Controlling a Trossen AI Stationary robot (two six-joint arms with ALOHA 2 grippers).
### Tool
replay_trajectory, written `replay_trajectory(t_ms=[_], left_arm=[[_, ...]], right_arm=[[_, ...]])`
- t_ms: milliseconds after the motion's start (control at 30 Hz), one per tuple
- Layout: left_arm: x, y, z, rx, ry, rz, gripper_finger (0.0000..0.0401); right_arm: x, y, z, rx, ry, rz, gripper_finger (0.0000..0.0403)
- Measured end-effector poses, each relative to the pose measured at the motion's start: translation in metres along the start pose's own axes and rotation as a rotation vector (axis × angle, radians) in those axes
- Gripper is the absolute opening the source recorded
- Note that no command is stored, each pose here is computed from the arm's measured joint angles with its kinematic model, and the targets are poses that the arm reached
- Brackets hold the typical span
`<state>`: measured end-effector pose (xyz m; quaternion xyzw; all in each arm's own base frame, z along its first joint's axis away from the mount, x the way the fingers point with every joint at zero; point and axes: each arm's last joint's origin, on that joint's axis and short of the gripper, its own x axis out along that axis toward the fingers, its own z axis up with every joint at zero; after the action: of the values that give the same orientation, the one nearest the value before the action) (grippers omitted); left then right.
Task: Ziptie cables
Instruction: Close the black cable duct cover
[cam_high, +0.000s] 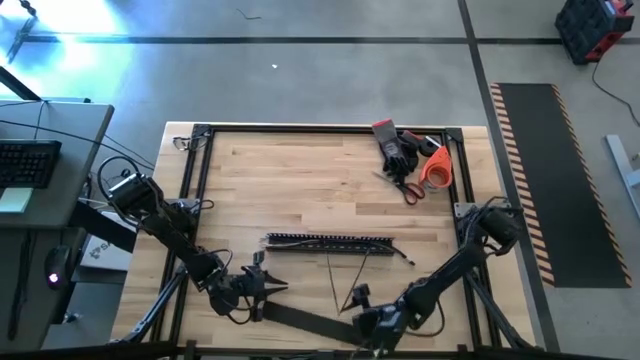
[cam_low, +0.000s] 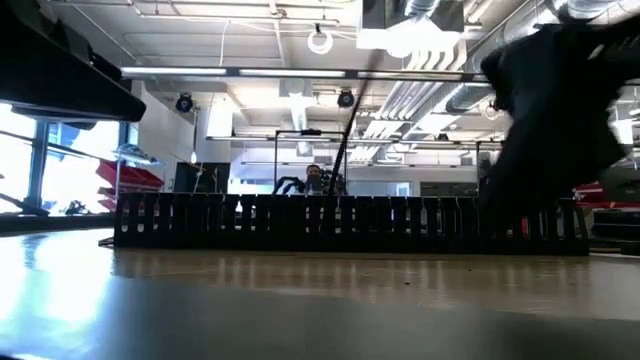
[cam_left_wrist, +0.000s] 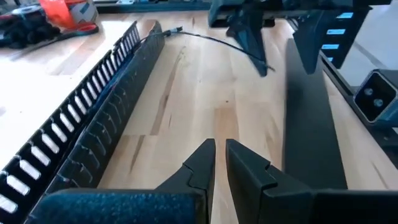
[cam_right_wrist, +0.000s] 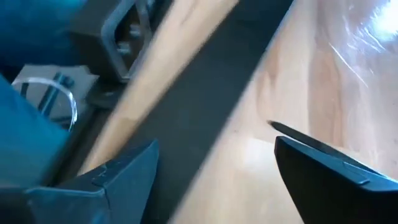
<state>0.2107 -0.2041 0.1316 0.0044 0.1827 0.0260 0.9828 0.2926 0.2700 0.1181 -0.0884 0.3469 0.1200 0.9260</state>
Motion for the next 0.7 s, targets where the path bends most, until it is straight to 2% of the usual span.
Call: replay_trajectory(t_ms=[167,367,567,700], left_arm=[[0.0,0.0,-0.001,-0.018,0.01,0.001,0.0023],[0.0,0.001,-0.001,-0.04,0.007,0.01,0.0023],[0.0,0.001,-0.001,-0.055,0.007,0.012,0.0023],[0.0,0.001,-0.001,-0.058,0.002,0.014,0.0023]], right_arm=[[0.002,0.001,-0.005,0.061,-0.123,0.044,0.0342],[0.015,0.015,-0.011,0.04,-0.109,0.005,0.0355],[0.019,0.013,-0.018,0.062,-0.001,-0.192,0.0355],[0.018,0.003,-0.021,0.049,0.054,-0.245,0.0355]])
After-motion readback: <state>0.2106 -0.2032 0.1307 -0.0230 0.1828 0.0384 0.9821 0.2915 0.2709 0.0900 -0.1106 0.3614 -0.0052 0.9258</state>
